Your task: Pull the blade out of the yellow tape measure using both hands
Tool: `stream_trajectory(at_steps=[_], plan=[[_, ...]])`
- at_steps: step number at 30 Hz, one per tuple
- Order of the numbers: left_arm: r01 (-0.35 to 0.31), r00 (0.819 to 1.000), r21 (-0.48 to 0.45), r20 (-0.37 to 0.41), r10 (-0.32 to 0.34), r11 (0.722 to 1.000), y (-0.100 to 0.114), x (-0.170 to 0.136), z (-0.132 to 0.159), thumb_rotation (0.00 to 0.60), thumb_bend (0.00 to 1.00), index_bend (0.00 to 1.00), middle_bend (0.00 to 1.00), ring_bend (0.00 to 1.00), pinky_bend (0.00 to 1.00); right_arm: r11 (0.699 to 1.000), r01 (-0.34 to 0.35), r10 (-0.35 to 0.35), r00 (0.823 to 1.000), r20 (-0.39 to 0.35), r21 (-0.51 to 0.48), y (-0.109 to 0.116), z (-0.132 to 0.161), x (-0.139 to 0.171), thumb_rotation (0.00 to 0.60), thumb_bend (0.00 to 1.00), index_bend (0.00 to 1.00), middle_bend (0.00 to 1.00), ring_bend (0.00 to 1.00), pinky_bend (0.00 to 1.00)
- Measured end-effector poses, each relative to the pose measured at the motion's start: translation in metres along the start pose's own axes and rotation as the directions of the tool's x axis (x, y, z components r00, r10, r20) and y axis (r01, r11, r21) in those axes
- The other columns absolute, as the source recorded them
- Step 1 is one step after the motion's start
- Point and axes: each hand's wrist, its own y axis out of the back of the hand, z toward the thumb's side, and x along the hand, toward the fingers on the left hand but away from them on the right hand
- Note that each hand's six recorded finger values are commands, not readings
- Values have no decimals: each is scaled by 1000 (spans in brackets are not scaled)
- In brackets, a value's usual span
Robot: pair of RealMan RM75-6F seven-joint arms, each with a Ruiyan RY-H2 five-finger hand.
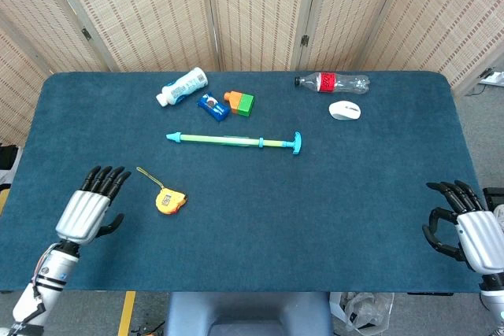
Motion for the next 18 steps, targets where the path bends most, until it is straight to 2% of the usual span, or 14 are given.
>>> stream_trajectory(at_steps=[6, 15, 18], plan=[[69, 995, 73, 65, -74, 995, -12, 36, 22, 600, 370, 77, 97, 60, 14, 1000, 1, -1, 1000, 4, -2, 0, -1, 0, 600, 461, 246, 206, 133, 84], [144, 985, 153, 77, -157, 978, -36, 60, 38, 600, 371, 109, 97, 65, 14, 1000, -5, 5, 1000, 12, -11, -2, -3, -1, 600, 461, 246, 205, 134, 84], [172, 981, 174, 65, -185, 970, -46, 64, 40, 600, 372, 140, 128, 82, 14, 1000, -12, 12, 1000, 10, -13, -5, -4, -2, 600, 461, 246, 206, 133, 84]])
